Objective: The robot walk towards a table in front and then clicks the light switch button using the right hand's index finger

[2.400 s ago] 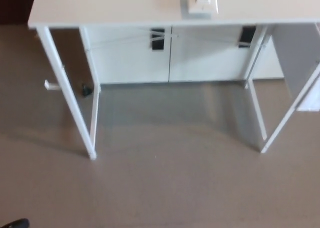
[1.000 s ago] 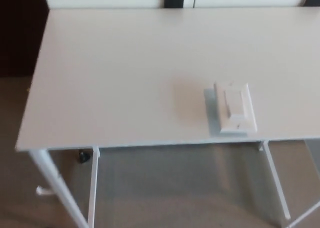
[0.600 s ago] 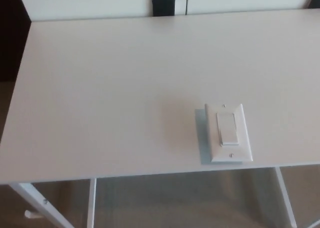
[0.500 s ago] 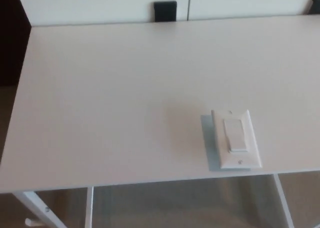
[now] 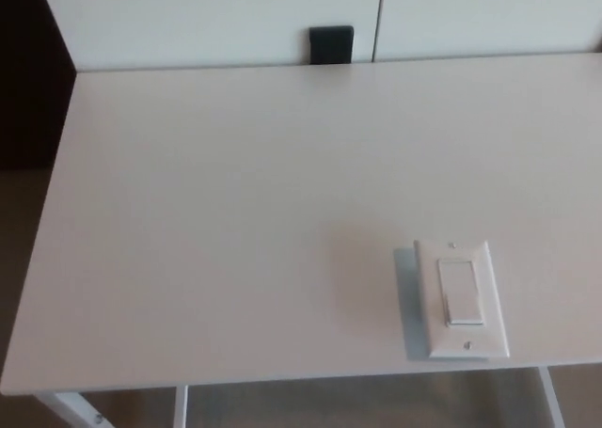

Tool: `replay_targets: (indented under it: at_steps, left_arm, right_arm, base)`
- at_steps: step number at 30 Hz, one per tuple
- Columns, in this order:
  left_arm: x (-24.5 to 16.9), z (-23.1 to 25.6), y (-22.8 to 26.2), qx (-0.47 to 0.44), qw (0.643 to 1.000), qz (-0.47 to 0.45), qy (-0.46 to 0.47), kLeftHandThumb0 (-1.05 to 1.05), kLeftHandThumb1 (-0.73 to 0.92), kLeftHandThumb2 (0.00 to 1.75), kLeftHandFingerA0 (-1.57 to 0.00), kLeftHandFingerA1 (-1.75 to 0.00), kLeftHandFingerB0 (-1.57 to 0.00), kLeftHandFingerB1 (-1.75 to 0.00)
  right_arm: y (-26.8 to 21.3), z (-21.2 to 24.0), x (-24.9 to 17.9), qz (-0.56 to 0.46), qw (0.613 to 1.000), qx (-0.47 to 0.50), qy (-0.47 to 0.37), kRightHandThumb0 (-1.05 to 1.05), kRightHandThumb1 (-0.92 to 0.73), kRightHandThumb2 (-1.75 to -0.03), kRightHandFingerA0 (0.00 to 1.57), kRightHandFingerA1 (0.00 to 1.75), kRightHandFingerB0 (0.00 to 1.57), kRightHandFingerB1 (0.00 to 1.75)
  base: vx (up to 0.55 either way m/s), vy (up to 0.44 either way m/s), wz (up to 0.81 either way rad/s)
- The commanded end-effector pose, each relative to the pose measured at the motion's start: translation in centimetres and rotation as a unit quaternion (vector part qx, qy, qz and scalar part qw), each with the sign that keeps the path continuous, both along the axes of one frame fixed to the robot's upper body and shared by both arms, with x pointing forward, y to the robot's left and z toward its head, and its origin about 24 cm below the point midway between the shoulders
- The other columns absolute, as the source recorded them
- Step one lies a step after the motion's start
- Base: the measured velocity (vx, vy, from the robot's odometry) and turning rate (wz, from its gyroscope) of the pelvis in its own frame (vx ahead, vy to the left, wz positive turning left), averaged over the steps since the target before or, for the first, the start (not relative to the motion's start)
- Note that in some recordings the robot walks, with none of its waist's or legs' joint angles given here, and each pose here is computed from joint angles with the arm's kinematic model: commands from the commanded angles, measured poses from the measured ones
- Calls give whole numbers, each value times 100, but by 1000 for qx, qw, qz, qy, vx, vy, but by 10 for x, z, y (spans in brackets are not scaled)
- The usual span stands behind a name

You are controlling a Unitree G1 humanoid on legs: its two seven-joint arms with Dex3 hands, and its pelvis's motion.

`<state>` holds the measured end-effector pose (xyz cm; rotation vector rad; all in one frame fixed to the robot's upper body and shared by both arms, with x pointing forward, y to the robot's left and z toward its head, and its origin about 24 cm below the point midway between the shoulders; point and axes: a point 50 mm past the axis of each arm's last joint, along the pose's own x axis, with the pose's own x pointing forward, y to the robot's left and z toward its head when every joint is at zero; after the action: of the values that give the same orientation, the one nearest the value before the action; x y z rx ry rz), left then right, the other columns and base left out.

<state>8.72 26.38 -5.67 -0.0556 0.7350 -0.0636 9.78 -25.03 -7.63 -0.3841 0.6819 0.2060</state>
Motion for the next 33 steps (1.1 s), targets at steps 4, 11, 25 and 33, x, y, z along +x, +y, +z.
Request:
replay_targets:
  at_steps: [4, 11, 25, 33]
  left_arm:
    - [-4, 1, -6, 20, 999, -28, 12, -8, 60, 57, -52, -46, -47, -40]
    - [-7, 1, -13, 6, 999, -48, 19, -9, 61, 57, -49, -46, -47, -40]
    - [-15, 3, -13, 12, 998, -58, 23, -10, 61, 57, -52, -46, -47, -40]
    - [-10, 4, -10, 14, 998, -57, 15, -10, 61, 57, -51, -46, -48, -40]
  right_arm:
    - [-3, 0, -2, 6, 1000, -12, 2, -20, -47, -91, 48, 68, 26, 57]
    - [-3, 0, -2, 9, 1000, -15, 3, -19, -47, -91, 51, 70, 27, 57]
    - [30, 16, -9, 66, 996, 15, -52, -21, -67, -59, 54, 67, 38, 53]
    - [64, 70, -26, 126, 978, 107, -129, -43, -63, -59, 52, 68, 43, 57]
  base:
    - [22, -42, 0]
    - [0, 0, 0]
    - [0, 0, 0]
    - [0, 0, 0]
